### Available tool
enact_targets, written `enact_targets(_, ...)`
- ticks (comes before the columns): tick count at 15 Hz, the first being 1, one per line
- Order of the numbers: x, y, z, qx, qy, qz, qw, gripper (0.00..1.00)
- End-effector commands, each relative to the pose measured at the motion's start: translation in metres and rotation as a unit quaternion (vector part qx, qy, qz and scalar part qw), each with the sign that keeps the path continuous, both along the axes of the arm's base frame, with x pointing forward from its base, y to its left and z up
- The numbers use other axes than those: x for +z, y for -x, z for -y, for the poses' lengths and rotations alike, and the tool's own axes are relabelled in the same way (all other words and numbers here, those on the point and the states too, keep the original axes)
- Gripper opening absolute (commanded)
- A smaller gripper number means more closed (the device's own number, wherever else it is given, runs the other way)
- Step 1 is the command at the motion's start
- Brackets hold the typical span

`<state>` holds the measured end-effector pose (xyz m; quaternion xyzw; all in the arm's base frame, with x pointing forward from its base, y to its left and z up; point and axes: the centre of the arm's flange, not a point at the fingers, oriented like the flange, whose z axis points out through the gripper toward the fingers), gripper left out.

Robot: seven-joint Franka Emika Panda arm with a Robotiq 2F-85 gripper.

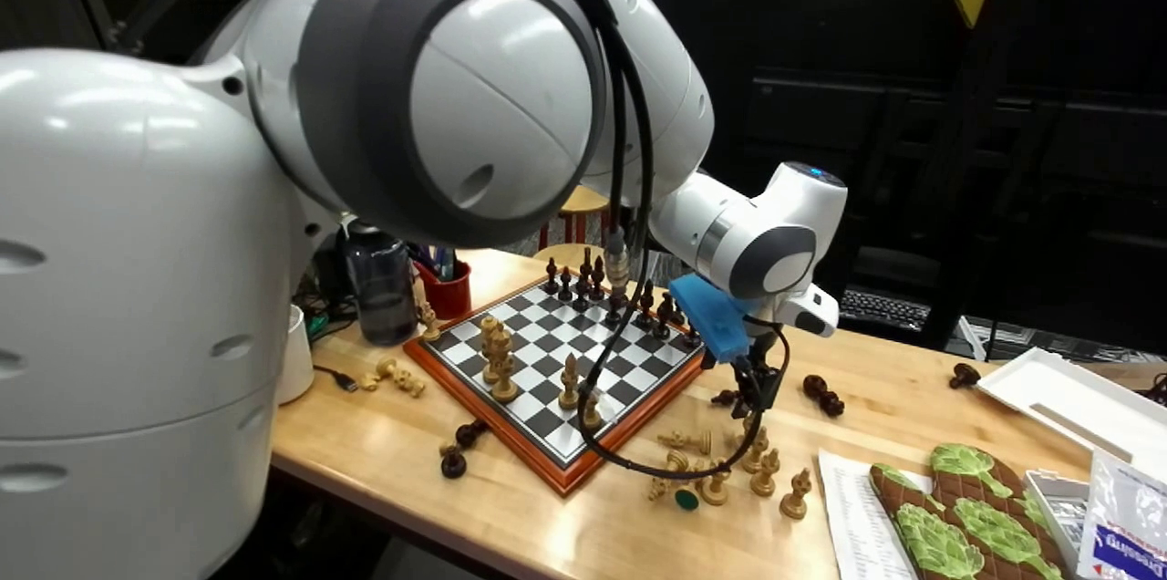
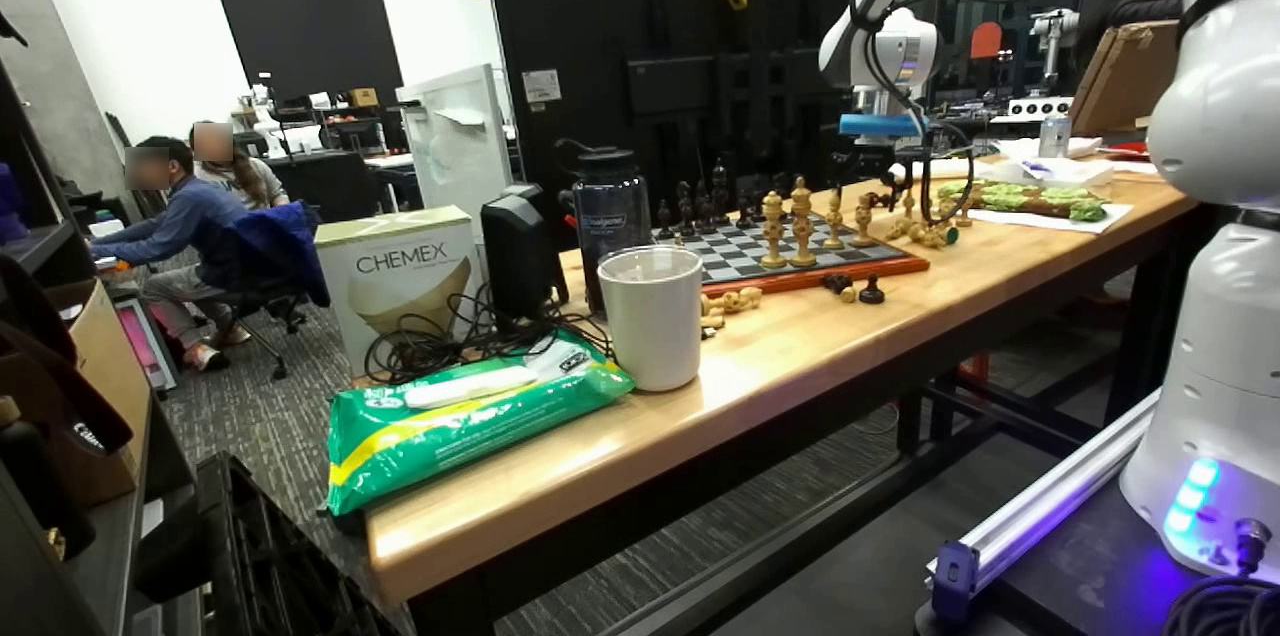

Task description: Put the dark brown chess piece on the chess board

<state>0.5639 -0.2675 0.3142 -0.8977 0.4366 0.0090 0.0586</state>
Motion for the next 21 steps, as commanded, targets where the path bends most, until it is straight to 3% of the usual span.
enact_targets(1,0.000,-0.004,0.006,0.002,-0.012,0.008,0.9999,1.00)
enact_targets(2,0.001,-0.004,0.006,0.004,-0.011,0.011,0.9999,0.75)
enact_targets(3,0.002,-0.004,0.005,0.003,-0.013,0.012,0.9998,0.74)
enact_targets(5,0.004,-0.004,0.006,0.003,-0.014,0.016,0.9998,0.62)
enact_targets(9,0.001,-0.003,0.006,0.002,-0.023,0.018,0.9996,0.28)
enact_targets(13,-0.001,-0.002,0.005,0.004,-0.024,0.018,0.9995,0.01)
enact_targets(15,-0.001,-0.002,0.005,0.003,-0.024,0.018,0.9996,0.05)
enact_targets(21,0.022,0.003,-0.010,0.025,-0.031,0.024,0.9989,0.05)
